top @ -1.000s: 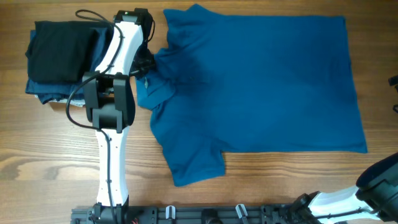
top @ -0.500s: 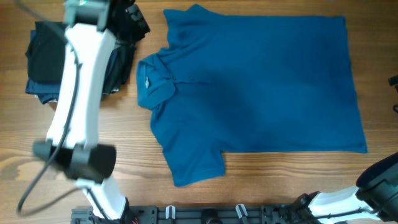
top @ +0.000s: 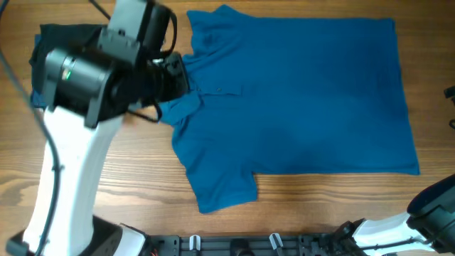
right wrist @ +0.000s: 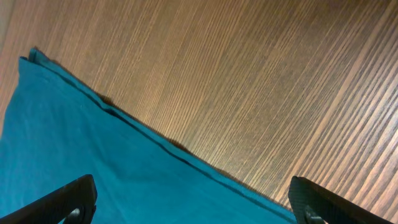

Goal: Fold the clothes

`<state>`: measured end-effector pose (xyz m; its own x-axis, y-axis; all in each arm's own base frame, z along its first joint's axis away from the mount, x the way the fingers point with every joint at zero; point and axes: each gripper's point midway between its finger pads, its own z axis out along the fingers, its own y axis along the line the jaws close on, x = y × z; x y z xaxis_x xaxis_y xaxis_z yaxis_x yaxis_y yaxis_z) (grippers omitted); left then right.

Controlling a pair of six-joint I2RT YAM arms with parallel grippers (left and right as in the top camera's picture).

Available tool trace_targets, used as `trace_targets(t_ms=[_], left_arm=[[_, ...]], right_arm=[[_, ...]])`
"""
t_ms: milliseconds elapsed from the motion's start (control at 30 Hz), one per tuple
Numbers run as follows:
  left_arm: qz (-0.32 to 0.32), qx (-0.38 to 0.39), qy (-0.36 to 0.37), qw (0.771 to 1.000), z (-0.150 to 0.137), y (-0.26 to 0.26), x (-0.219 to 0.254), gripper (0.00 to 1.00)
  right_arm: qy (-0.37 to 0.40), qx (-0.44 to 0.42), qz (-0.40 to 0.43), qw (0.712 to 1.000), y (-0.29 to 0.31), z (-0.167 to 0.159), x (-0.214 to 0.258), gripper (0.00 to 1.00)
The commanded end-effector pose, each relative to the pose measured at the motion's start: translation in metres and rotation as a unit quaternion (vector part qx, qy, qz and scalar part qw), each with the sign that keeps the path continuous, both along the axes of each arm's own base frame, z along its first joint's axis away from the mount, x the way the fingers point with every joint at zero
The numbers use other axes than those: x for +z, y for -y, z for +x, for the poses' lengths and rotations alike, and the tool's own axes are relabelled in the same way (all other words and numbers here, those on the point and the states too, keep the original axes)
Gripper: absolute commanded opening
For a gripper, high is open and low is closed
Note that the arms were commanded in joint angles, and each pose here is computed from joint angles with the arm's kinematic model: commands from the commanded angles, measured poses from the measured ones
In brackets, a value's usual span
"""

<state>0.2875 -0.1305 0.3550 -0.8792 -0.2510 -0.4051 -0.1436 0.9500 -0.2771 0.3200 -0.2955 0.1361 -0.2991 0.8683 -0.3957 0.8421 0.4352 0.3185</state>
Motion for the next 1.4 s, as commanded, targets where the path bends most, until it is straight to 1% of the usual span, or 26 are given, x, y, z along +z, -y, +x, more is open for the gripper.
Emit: trace_targets(t_ms=[0, 200, 233, 367, 433, 467, 500, 533, 600, 633, 667, 700, 733, 767, 800, 833, 867, 933, 967, 1033, 1133, 1167, 1200, 1233, 1267, 1367], left_arm=[[-0.005, 0.017, 0.026, 0.999, -0.021, -0.008, 0.015, 0.21], [-0.002, 0.03, 0.003, 1.0, -0.029, -0.011, 0.001, 0.25], [0.003, 0.03, -0.004, 1.0, -0.028, -0.011, -0.004, 0.28], [0.016, 0.03, -0.028, 0.999, -0.021, -0.007, -0.027, 0.36], [0.019, 0.03, -0.034, 0.999, -0.015, -0.004, -0.037, 0.36], [0.019, 0.03, -0.034, 0.999, -0.012, -0.003, -0.04, 0.5], [0.018, 0.03, -0.032, 0.999, -0.01, -0.002, -0.041, 0.67], [0.018, 0.03, -0.031, 0.999, -0.008, -0.001, -0.042, 0.79], [0.02, 0.032, -0.026, 0.999, -0.006, -0.001, -0.042, 0.81], [0.025, 0.036, -0.021, 0.999, -0.004, -0.003, -0.042, 0.81], [0.032, 0.04, -0.013, 0.999, -0.001, -0.006, -0.04, 0.81], [0.036, 0.045, -0.004, 0.998, 0.003, -0.008, -0.039, 0.85], [0.039, 0.049, 0.003, 0.998, 0.006, -0.009, -0.037, 0.88], [0.041, 0.054, 0.013, 0.998, 0.01, -0.011, -0.035, 0.91], [0.042, 0.056, 0.022, 0.997, 0.013, -0.011, -0.033, 0.93], [0.041, 0.059, 0.03, 0.997, 0.017, -0.011, -0.031, 0.95], [0.041, 0.063, 0.043, 0.996, 0.022, -0.011, -0.028, 0.98], [0.048, 0.071, 0.056, 0.995, 0.029, -0.013, -0.026, 0.99], [0.052, 0.074, 0.06, 0.994, 0.033, -0.013, -0.027, 0.99], [0.059, 0.078, 0.061, 0.993, 0.041, -0.012, -0.031, 0.99], [0.071, 0.076, 0.042, 0.994, 0.049, -0.008, -0.047, 0.99], [0.076, 0.075, 0.033, 0.994, 0.053, -0.006, -0.054, 0.99], [0.081, 0.074, 0.026, 0.994, 0.055, -0.005, -0.059, 1.0], [0.087, 0.073, 0.015, 0.993, 0.059, -0.003, -0.067, 1.0], [0.094, 0.072, 0.004, 0.993, 0.062, -0.001, -0.076, 1.0], [0.114, 0.069, -0.029, 0.991, 0.066, 0.001, -0.099, 1.0]], right_arm=[[0.011, 0.001, -0.005, 1.0, 0.002, 0.001, 0.009, 1.0], [0.012, 0.001, -0.005, 1.0, 0.002, 0.001, 0.009, 1.0], [0.011, 0.001, -0.005, 1.0, 0.002, 0.001, 0.009, 1.0], [0.011, 0.001, -0.005, 1.0, 0.003, 0.001, 0.009, 1.0], [0.011, 0.001, -0.005, 1.0, 0.003, 0.001, 0.009, 1.0], [0.017, -0.003, -0.005, 1.0, 0.003, 0.003, 0.01, 1.0], [0.031, -0.017, -0.004, 0.999, 0.007, 0.007, 0.014, 1.0], [0.044, -0.03, -0.004, 0.999, 0.01, 0.01, 0.017, 0.99], [0.083, -0.061, 0.062, 0.993, -0.004, 0.019, 0.019, 1.0], [0.092, -0.045, 0.093, 0.99, -0.017, 0.023, 0.018, 1.0], [0.102, -0.003, 0.11, 0.989, -0.03, 0.027, 0.02, 1.0], [0.109, 0.057, 0.123, 0.985, -0.046, 0.03, 0.022, 0.9], [0.115, 0.095, 0.132, 0.98, -0.058, 0.03, 0.023, 0.66], [0.107, 0.105, 0.141, 0.979, -0.065, 0.028, 0.021, 0.43], [0.08, 0.096, 0.151, 0.981, -0.07, 0.019, 0.014, 0.24], [0.039, 0.079, 0.155, 0.984, -0.072, 0.005, 0.004, 0.19], [-0.045, 0.041, 0.15, 0.987, -0.07, -0.026, -0.013, 0.19], [-0.151, -0.038, 0.148, 0.977, -0.069, -0.071, -0.026, 0.17], [-0.167, -0.054, 0.157, 0.972, -0.071, -0.079, -0.027, 0.15], [-0.178, -0.036, 0.16, 0.97, -0.076, -0.084, -0.03, 0.15], [-0.199, -0.039, 0.148, 0.968, -0.073, -0.092, -0.034, 0.18], [-0.201, -0.04, 0.145, 0.968, -0.072, -0.093, -0.036, 0.22], [-0.204, -0.039, 0.144, 0.968, -0.072, -0.094, -0.039, 0.29], [-0.207, -0.035, 0.142, 0.967, -0.072, -0.095, -0.043, 0.41], [-0.214, -0.037, 0.143, 0.966, -0.073, -0.098, -0.046, 0.45], [-0.234, -0.04, 0.144, 0.961, -0.076, -0.108, -0.055, 0.48]])
